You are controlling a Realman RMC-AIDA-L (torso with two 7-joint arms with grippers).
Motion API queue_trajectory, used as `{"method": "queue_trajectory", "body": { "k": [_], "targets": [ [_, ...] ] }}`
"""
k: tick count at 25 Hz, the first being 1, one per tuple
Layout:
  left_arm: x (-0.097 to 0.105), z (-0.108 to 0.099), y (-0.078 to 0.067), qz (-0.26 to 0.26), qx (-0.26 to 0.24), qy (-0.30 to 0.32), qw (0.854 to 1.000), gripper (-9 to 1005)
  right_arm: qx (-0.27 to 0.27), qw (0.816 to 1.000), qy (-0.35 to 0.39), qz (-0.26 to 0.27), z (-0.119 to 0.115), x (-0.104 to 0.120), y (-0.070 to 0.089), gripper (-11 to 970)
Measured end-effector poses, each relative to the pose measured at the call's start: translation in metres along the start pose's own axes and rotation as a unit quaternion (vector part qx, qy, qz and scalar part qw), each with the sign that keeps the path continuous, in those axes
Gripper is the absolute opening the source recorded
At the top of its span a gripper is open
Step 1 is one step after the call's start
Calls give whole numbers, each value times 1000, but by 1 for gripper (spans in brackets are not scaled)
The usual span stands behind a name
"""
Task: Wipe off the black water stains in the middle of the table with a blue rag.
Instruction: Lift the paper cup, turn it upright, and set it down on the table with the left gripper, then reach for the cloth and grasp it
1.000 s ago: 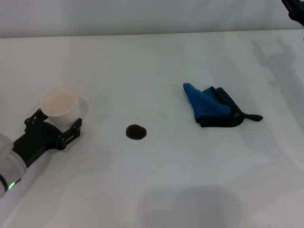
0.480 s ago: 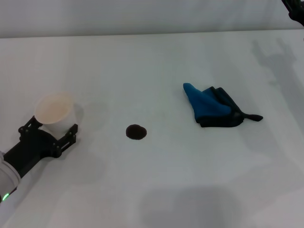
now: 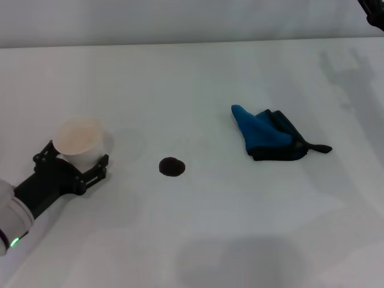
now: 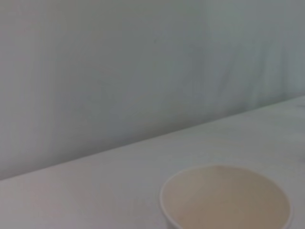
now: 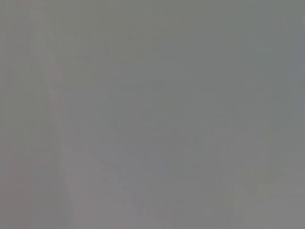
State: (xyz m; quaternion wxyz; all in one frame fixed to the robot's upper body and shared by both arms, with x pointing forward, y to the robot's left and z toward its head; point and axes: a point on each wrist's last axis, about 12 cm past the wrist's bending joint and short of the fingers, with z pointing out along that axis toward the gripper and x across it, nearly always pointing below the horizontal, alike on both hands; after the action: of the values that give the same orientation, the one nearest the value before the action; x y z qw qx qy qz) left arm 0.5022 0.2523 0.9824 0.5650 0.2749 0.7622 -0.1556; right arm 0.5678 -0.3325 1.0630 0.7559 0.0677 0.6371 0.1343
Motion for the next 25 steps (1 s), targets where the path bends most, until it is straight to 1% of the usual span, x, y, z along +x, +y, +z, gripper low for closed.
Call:
{"method": "queue_trajectory", "body": {
  "k": [5,13,19,25],
  "targets": [
    [1,2,-2,-8,7,9,1000,885,-3,1000,-4,-1,-1,-1,0,851],
    [12,-15,-1,-29,-19,8,999,885,-3,1000,-3,-2,-2,-1,-1,849],
    [18,-27,-4,-40,-30,4,999,884,-5,1000,0,-3,-3,0,-1,848],
    [17,-33,-13,-39,-10,-19,999,884,-5,1000,2,-3,-4,1,-1,847]
  ]
}}
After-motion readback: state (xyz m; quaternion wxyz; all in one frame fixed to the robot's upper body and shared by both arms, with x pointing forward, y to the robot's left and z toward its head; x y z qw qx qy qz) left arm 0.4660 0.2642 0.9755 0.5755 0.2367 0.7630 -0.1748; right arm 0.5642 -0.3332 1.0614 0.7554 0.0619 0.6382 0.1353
